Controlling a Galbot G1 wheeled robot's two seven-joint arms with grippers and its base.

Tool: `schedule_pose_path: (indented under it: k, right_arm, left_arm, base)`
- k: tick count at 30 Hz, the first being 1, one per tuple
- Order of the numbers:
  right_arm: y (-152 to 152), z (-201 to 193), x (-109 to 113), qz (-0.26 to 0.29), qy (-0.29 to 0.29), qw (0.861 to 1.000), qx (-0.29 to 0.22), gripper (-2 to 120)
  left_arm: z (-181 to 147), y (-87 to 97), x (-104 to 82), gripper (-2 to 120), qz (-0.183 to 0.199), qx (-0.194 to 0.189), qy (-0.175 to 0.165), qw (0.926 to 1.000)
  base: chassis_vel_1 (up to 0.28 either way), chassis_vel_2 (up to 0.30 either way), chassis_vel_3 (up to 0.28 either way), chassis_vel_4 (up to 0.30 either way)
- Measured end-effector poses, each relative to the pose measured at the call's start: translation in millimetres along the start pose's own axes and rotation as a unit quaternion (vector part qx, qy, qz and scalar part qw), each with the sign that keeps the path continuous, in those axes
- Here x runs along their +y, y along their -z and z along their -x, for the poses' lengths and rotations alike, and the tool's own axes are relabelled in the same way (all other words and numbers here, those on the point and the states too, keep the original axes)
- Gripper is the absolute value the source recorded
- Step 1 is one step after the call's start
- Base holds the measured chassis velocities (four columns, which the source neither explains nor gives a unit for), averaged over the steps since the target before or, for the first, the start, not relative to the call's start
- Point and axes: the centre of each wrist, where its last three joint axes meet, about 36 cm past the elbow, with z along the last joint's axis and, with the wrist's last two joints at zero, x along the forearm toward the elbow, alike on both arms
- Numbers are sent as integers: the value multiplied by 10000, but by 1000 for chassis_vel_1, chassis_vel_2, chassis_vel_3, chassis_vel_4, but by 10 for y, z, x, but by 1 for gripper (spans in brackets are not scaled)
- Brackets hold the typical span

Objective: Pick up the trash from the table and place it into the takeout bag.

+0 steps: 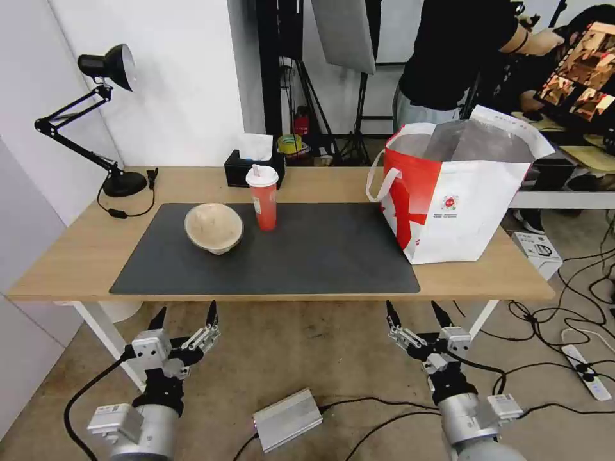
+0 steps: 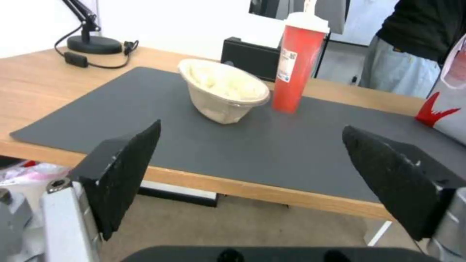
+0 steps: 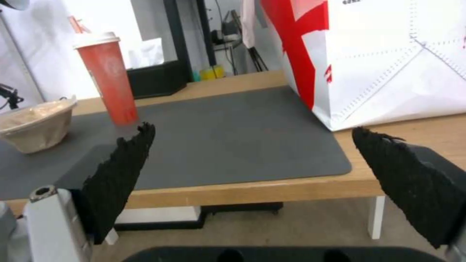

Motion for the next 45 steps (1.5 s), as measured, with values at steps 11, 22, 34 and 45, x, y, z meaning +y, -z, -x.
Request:
schedule_pose_path:
  k: [11,22,34,45]
  right_arm:
    - [-11,-1,5,-32,3,10000,-31,100]
    - [19,-6,26,-18,67,9999,-124,100]
    - [276,117,62,276,795,9958,-366,100]
    - [368,220,83,362,1337,9891,-503,100]
  left_arm:
    - [-6,25,10,100,26,-41,-13,10000]
    - [-12,36,8,100,22,-53,-12,10000]
    - [-11,49,15,100,24,-76,-2,10000]
    - [-8,60,28,100,22,-100,5,9999]
  base:
    - [0,0,0,0]
    - [0,0,0,0]
    - [0,0,0,0]
    - [0,0,0,0]
